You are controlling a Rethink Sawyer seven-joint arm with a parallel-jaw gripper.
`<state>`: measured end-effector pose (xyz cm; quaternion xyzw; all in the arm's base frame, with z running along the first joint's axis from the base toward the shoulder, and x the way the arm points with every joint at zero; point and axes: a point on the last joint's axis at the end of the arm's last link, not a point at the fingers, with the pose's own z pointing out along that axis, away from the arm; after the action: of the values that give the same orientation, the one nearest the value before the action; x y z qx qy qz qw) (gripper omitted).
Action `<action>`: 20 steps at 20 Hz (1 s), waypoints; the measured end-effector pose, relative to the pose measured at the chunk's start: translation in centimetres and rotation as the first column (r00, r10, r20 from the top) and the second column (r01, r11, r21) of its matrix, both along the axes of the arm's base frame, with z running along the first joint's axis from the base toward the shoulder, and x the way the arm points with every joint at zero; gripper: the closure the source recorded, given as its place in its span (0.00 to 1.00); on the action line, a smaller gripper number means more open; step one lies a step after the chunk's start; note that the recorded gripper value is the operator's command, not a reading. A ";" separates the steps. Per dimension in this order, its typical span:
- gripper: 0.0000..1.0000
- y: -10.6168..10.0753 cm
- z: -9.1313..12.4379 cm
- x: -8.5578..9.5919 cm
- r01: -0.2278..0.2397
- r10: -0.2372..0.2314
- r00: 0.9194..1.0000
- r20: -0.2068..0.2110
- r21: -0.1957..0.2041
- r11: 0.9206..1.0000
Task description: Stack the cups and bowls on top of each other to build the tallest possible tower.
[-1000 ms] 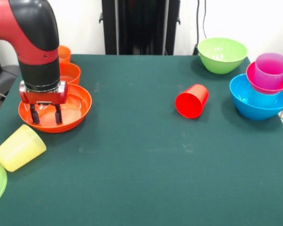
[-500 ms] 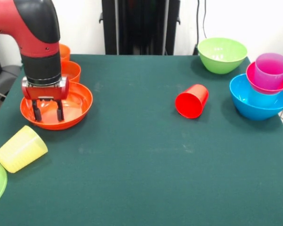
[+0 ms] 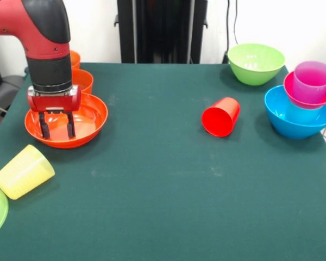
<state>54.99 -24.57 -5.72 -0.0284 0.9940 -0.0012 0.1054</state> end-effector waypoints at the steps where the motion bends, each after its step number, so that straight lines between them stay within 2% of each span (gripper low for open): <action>1: 0.00 0.1 0.0 -0.1 -0.004 0.004 1.000 0.006 -0.001 1.000; 16: 0.00 0.5 0.0 -0.4 -0.011 0.011 1.000 0.002 0.003 1.000; 20: 0.00 0.8 0.0 -0.6 -0.007 0.007 1.000 -0.001 0.016 1.000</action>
<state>54.39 -23.78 -5.70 -0.0312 0.9940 0.0070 0.1049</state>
